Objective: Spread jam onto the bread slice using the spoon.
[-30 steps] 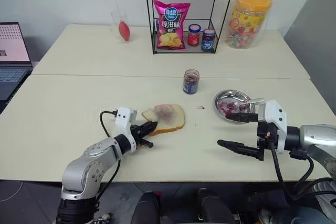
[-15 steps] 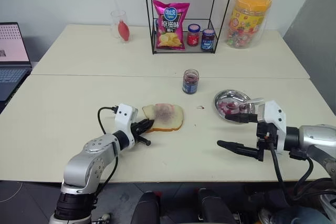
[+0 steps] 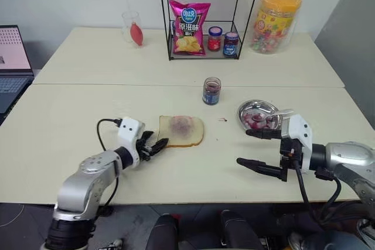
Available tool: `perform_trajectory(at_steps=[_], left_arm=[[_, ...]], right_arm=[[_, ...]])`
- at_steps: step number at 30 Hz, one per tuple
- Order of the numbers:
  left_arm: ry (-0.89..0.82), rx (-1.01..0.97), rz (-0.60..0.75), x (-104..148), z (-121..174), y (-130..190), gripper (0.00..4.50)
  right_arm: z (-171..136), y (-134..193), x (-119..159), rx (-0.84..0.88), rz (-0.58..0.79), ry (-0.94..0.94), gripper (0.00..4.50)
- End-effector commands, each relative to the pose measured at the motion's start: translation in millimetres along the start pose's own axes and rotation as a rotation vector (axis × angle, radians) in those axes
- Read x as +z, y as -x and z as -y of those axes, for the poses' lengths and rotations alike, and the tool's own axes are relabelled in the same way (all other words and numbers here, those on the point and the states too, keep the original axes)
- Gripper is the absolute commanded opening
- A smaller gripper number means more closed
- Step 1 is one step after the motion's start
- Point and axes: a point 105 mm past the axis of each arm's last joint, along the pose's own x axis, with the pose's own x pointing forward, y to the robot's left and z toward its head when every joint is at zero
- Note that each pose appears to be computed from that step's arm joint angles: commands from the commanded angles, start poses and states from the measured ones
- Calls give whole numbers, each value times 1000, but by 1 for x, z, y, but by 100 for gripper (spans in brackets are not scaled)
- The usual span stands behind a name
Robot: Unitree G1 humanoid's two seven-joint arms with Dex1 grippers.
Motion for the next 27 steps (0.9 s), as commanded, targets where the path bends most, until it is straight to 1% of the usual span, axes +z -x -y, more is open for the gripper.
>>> perform_trajectory(at_steps=[1,4,6,7,11,13,14,17,19,21,23,24,27], left_arm=[[-70,46,44,16,-13,19,356],[-133,82,38,20,-24,31,356],[-167,66,61,26,-22,35,356],[-180,53,77,29,-17,36,356],[-317,-65,127,42,9,30,356],[-402,-124,159,54,21,27,356],[-414,-158,187,64,25,28,356],[-467,-258,228,88,35,27,356],[-500,-327,227,94,45,25,356],[-527,-443,233,102,68,22,356],[-542,-512,233,107,82,22,356],[-543,-529,230,107,83,24,356],[-591,-613,217,102,103,21,356]], right_arm=[[-5,-4,11,-1,47,40,450],[-2,-7,10,-42,78,24,450],[3,-7,8,-80,88,23,450],[5,-4,7,-97,88,27,450],[28,10,4,-226,119,53,450],[41,18,4,-308,138,65,450],[49,19,5,-365,163,64,450],[79,32,7,-572,238,7,450],[93,43,5,-685,257,-12,450],[108,61,-4,-832,278,-96,450],[117,70,-10,-920,289,-153,450],[117,70,-11,-940,294,-164,450],[132,85,-29,-1048,358,-332,450]])
